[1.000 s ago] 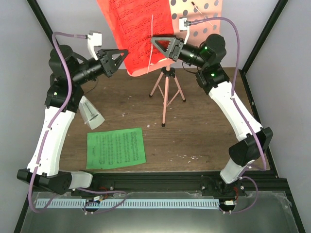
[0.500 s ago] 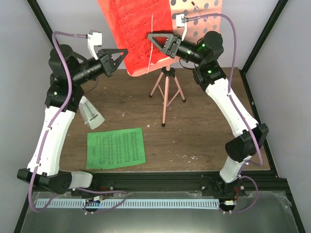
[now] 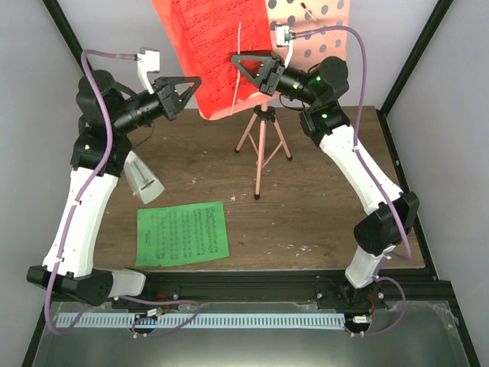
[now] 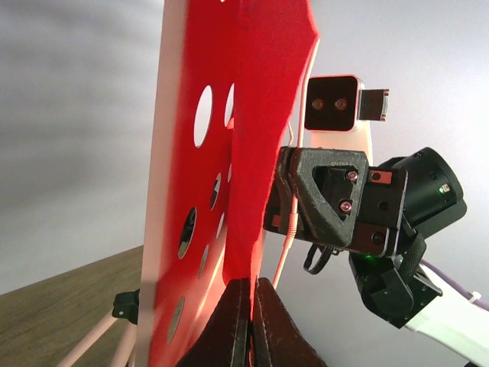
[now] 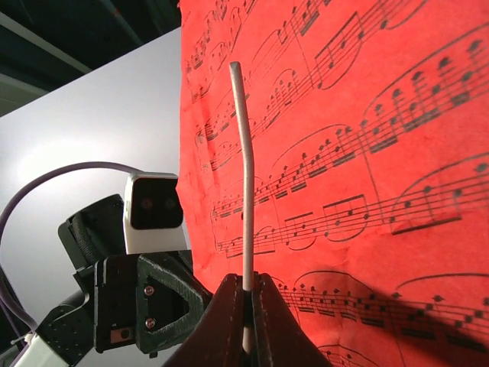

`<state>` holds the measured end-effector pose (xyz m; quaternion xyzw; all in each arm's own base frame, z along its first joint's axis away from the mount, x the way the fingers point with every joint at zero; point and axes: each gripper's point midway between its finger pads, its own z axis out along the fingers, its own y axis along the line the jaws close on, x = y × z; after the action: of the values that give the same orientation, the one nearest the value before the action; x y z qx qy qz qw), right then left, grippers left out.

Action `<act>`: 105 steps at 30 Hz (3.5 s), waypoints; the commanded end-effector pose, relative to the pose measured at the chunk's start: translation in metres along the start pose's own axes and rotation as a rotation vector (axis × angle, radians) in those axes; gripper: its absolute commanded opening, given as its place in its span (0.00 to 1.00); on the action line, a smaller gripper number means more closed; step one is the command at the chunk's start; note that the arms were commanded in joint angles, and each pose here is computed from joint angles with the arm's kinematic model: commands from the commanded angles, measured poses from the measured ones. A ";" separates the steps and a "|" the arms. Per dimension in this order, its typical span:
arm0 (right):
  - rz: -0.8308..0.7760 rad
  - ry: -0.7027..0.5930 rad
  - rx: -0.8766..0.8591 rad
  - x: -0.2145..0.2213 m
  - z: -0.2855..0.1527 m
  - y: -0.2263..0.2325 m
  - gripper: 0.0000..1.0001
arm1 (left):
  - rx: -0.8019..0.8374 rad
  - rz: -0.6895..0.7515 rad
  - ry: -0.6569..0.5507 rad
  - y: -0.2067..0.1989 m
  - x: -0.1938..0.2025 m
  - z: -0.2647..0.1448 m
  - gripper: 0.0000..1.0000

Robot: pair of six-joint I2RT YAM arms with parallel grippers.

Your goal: Pack up the instrument practice props

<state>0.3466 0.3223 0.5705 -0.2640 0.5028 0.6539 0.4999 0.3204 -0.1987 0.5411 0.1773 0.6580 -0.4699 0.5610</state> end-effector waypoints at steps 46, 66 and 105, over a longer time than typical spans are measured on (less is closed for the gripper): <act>-0.114 -0.051 0.094 0.010 -0.040 0.022 0.86 | -0.475 -0.593 0.258 0.155 0.306 -0.141 0.00; -0.313 -0.088 0.386 0.024 -0.106 0.037 1.00 | -0.631 -0.807 0.390 0.198 0.376 -0.152 0.15; 0.463 -0.139 0.782 0.151 -0.223 -0.138 0.98 | -0.789 0.125 0.112 0.178 0.149 -0.130 0.75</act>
<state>0.3766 0.1649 0.2818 0.0882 0.7565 0.4593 0.4572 0.3293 -0.0527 0.3483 -0.0075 0.7932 -0.1805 0.5815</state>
